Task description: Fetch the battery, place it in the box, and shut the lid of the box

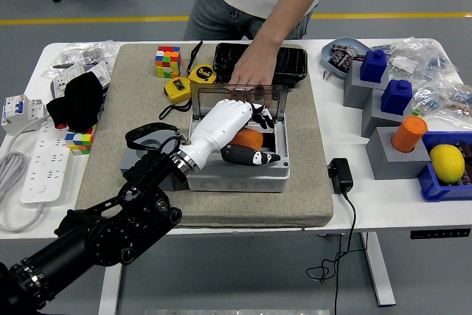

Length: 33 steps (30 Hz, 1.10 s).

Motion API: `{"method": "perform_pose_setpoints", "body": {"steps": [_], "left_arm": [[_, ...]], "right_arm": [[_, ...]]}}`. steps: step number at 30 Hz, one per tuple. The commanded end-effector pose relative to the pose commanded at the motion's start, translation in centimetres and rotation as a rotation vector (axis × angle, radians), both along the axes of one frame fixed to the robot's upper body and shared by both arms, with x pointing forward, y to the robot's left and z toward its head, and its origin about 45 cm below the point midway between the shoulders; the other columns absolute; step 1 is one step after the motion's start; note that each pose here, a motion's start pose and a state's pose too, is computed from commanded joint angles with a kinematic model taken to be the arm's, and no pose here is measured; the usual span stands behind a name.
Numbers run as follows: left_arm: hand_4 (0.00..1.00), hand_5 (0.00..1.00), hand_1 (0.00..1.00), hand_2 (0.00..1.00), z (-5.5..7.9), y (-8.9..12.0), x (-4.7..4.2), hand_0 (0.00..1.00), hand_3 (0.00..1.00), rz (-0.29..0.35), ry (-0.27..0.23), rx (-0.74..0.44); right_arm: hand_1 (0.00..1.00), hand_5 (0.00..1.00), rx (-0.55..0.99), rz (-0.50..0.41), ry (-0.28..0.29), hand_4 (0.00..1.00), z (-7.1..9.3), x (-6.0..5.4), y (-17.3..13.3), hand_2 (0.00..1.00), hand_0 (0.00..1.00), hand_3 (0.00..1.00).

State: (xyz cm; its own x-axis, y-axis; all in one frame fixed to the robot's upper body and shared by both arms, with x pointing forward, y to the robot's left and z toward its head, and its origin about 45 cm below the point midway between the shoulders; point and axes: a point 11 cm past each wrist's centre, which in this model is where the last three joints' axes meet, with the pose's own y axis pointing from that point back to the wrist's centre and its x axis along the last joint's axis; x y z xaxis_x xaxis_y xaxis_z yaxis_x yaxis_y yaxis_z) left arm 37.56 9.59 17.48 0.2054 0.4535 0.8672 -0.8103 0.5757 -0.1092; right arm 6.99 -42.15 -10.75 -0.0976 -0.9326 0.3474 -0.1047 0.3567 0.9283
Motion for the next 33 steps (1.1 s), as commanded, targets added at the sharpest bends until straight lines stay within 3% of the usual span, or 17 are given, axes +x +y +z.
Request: {"method": "perform_pose_setpoints", "body": {"steps": [6,13,17,24,30,33], "left_arm": [[0.998,0.402,0.507,0.499,0.5,-0.4,-0.24,0.404,0.496,-0.012,-0.011,-0.011],[0.998,0.432,0.510,0.497,1.8,-1.7,-1.24,0.405,0.496,-0.053,-0.039,-0.051],[0.998,0.437,0.510,0.496,2.7,-2.1,-1.70,0.406,0.496,-0.071,-0.064,-0.075],[0.998,0.438,0.506,0.494,5.8,-2.9,-2.26,0.404,0.494,-0.102,-0.146,-0.143],[0.998,0.447,0.541,0.519,8.6,-3.0,-1.72,0.441,0.508,-0.103,-0.227,-0.154],[0.998,0.447,0.541,0.519,9.2,-2.8,-1.05,0.441,0.508,-0.086,-0.225,-0.118]], "right_arm": [[0.647,0.885,0.001,-0.001,-0.002,0.998,0.0,0.1,0.0,0.665,0.719,0.678],[0.647,0.884,0.001,-0.005,-0.004,0.998,0.0,0.1,0.0,0.664,0.719,0.678],[0.647,0.884,0.003,-0.006,-0.004,0.998,0.0,0.0,0.1,0.664,0.720,0.677],[0.647,0.884,0.003,-0.007,-0.006,0.998,0.0,0.1,0.2,0.664,0.720,0.678],[0.647,0.884,0.003,-0.008,-0.008,0.998,0.0,0.2,0.1,0.664,0.719,0.678],[0.647,0.884,0.003,-0.007,-0.008,0.998,0.0,0.2,0.1,0.664,0.719,0.678]]}}
